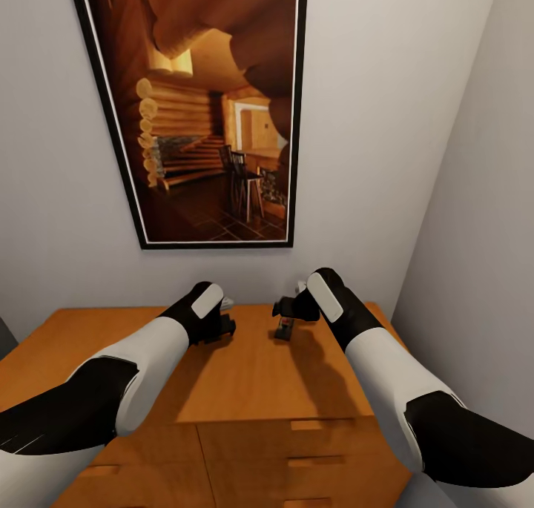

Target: Take the four mousetraps from the cabinet in the bathroom and place them on the bathroom floor. Make sure all four end up on the same floor surface, and ensure that at least two of them are either under or directly next to the same bathroom sink.

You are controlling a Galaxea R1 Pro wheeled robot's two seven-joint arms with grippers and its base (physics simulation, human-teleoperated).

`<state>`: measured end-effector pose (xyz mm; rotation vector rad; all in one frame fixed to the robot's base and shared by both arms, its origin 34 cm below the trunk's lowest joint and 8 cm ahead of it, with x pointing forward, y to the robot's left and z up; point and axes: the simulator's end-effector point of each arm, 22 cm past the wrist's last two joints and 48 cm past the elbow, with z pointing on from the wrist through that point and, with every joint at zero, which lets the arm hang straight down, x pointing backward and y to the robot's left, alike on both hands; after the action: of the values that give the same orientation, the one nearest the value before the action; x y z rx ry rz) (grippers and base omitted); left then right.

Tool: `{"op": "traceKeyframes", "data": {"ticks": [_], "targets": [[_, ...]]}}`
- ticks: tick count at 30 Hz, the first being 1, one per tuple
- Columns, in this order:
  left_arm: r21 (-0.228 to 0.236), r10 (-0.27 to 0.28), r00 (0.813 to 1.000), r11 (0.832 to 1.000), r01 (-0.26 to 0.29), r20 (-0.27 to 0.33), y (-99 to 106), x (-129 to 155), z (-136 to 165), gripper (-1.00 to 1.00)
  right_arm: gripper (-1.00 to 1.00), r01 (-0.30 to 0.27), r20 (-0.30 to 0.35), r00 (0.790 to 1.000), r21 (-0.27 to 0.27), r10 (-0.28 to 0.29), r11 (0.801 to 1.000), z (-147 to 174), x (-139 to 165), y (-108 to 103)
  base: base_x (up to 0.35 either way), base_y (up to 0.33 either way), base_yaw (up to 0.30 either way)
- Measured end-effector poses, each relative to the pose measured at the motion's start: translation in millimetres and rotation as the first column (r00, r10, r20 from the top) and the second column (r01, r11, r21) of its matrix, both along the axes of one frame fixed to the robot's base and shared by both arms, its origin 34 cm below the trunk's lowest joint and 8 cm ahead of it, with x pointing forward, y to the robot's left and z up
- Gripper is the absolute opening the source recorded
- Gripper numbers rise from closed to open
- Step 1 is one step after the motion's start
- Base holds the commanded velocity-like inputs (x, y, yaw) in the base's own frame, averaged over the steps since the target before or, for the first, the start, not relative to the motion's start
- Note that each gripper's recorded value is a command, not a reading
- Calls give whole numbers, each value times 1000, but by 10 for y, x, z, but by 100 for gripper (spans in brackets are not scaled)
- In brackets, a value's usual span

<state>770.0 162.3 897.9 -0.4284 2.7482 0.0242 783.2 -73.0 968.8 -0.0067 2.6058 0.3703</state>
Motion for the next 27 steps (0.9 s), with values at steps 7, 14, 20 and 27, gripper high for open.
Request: {"op": "traceKeyframes", "data": {"ticks": [7,14,20,27], "targets": [[-1,-4,1000,1000,4,31,-13,85,4,100,100,0,0,1000,0,0,1000,-98,7,0,0,0,0],[-7,-5,998,1000,6,63,-34,169,11,100,100,0,0,1000,0,0,1000,-199,12,0,0,0,0],[-11,-5,997,1000,6,77,-45,206,15,100,100,0,0,1000,0,0,1000,-244,14,0,0,0,0],[-12,-5,997,1000,6,77,-45,206,15,100,100,0,1,1000,0,0,1000,-241,16,0,0,0,0]]}}
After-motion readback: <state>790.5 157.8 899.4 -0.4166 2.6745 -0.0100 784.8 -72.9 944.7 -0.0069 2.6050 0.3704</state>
